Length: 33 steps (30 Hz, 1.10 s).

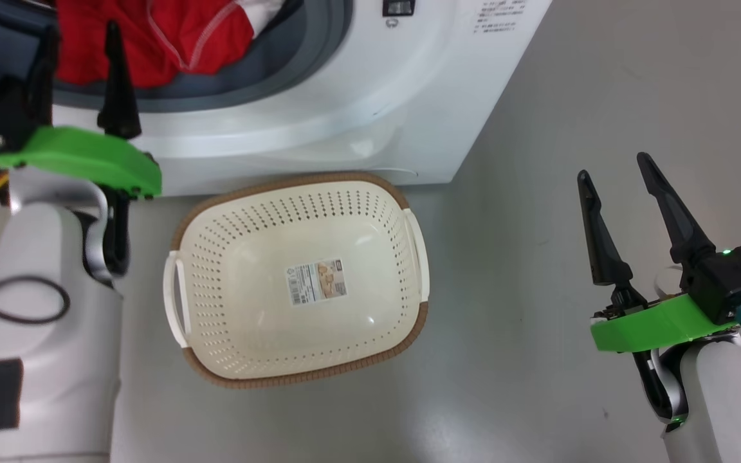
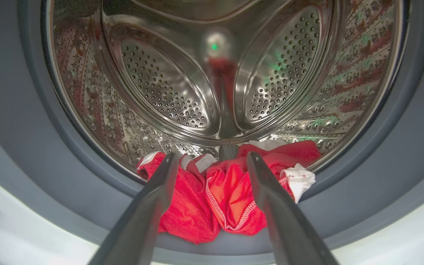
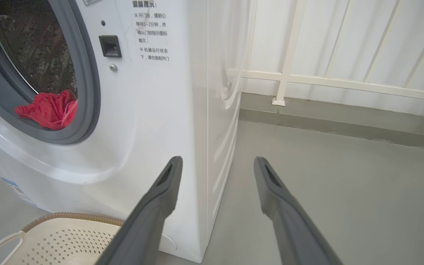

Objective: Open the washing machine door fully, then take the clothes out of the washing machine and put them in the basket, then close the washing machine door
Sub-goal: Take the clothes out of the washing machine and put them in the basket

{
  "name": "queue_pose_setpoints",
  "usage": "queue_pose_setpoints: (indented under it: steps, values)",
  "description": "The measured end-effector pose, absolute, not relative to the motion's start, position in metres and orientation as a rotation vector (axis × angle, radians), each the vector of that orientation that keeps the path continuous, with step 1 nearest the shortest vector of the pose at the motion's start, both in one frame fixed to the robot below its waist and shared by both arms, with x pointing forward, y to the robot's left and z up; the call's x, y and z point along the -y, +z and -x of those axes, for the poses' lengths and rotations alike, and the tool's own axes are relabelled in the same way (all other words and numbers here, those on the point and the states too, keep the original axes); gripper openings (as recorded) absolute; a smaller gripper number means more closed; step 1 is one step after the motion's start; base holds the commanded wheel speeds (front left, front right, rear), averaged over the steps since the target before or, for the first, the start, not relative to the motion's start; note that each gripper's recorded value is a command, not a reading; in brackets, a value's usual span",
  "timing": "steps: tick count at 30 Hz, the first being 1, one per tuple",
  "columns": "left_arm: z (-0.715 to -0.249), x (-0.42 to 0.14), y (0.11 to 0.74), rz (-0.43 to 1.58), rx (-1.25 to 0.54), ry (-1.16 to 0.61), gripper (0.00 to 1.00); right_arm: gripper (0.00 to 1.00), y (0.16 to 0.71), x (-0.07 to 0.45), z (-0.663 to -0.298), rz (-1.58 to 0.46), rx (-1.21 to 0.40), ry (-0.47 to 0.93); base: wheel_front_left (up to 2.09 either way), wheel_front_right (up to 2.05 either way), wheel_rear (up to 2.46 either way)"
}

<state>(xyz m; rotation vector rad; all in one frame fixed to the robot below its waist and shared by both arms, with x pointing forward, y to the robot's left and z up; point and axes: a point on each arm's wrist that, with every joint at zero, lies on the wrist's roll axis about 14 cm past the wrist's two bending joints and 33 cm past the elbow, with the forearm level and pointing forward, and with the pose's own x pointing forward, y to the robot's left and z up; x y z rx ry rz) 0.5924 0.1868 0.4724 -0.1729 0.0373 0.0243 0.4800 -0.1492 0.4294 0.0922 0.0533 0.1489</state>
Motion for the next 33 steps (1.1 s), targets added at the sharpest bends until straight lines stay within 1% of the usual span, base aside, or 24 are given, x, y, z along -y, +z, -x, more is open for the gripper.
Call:
queue_pose_setpoints:
  steps: [7,12,16,25,30,33]
  values:
    - [-0.621,-0.188,0.439,0.058,-0.180,0.038,1.00,1.00,0.407,0.155,-0.480,-0.087,-0.103,0.136,0.00,0.00,0.00]
    - [-0.634,-0.188,0.419,-0.022,-0.299,0.039,1.00,1.00,0.403,0.148,-0.482,-0.075,-0.113,0.173,0.00,0.00,0.00]
    - [-0.642,-0.188,0.406,-0.088,-0.373,0.036,1.00,1.00,0.398,0.151,-0.481,-0.074,-0.126,0.170,0.00,0.00,0.00]
    - [-0.649,-0.195,0.378,-0.242,-0.480,0.042,1.00,1.00,0.390,0.153,-0.482,-0.084,-0.144,0.166,0.00,0.00,0.00]
    - [-0.652,-0.205,0.360,-0.267,-0.524,0.066,1.00,1.00,0.385,0.158,-0.484,-0.081,-0.153,0.156,0.00,0.00,0.00]
    - [-0.651,-0.205,0.349,-0.271,-0.548,0.063,1.00,1.00,0.382,0.159,-0.484,-0.122,-0.161,0.142,0.00,0.00,0.00]
